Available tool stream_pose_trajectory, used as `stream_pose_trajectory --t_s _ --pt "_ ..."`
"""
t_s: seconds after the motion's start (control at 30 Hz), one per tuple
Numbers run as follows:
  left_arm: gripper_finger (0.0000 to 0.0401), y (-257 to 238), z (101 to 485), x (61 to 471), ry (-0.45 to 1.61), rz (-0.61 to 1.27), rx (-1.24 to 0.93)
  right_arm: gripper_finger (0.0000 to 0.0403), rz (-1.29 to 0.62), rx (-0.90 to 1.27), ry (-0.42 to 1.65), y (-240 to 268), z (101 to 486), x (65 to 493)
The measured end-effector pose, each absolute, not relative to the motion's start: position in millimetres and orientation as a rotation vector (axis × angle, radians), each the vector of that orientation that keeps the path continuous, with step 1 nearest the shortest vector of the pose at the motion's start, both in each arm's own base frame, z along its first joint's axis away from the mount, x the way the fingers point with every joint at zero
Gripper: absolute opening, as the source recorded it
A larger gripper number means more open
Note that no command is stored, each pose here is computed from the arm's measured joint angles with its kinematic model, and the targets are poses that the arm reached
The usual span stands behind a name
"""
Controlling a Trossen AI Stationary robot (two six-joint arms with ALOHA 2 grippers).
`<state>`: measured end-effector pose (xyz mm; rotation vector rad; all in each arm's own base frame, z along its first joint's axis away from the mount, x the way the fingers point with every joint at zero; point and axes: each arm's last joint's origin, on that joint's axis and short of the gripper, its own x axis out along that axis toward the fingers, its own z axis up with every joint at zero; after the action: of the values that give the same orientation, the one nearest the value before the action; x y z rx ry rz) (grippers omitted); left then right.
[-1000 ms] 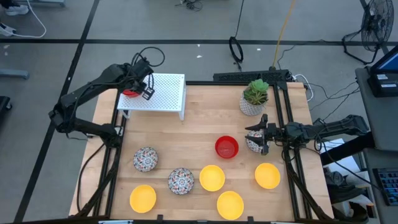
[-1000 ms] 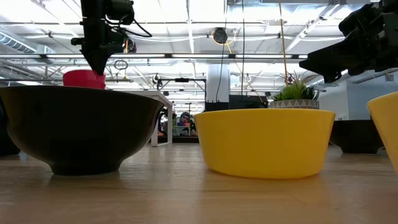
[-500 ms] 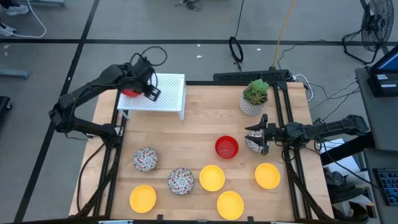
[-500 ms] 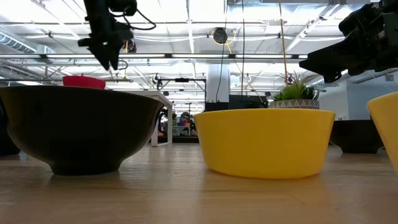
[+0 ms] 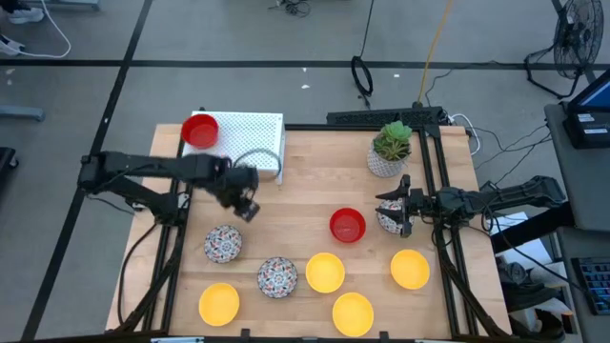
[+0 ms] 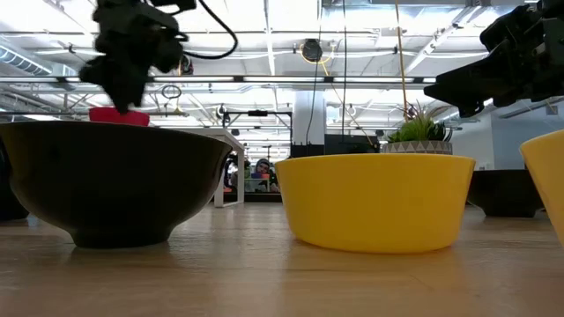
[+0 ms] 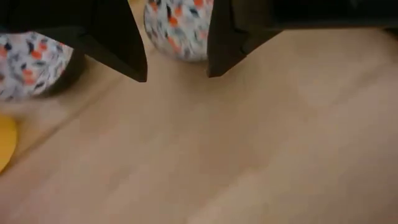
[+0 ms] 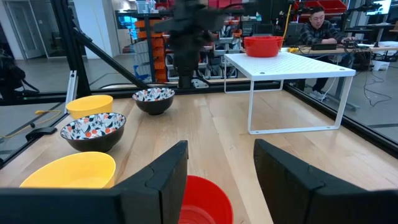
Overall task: Pick & Place Mini bowls
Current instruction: Put the black bowl on the shelf
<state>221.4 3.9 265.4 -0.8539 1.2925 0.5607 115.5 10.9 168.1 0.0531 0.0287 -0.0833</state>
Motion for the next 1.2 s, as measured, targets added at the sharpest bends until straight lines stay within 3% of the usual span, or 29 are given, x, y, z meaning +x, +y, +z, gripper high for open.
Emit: stream_pose_trajectory --t_s 0.3,0.6,0.87,1.2 --pt "0.0170 -64 237 204 1.395 0.606 -0.891 0.0171 -0.084 0.053 0.028 11 168 116" --pt "0.0170 -109 221 202 1.326 0.348 -0.798 0.0171 -0.083 0.053 0.029 11 168 116" --pt "0.0170 -124 207 198 1.331 0.382 -0.624 0.0171 -0.084 0.053 0.029 11 168 116" --pt "0.0170 -138 175 205 1.533 0.268 -0.463 0.0171 -0.083 0.053 0.028 11 168 116"
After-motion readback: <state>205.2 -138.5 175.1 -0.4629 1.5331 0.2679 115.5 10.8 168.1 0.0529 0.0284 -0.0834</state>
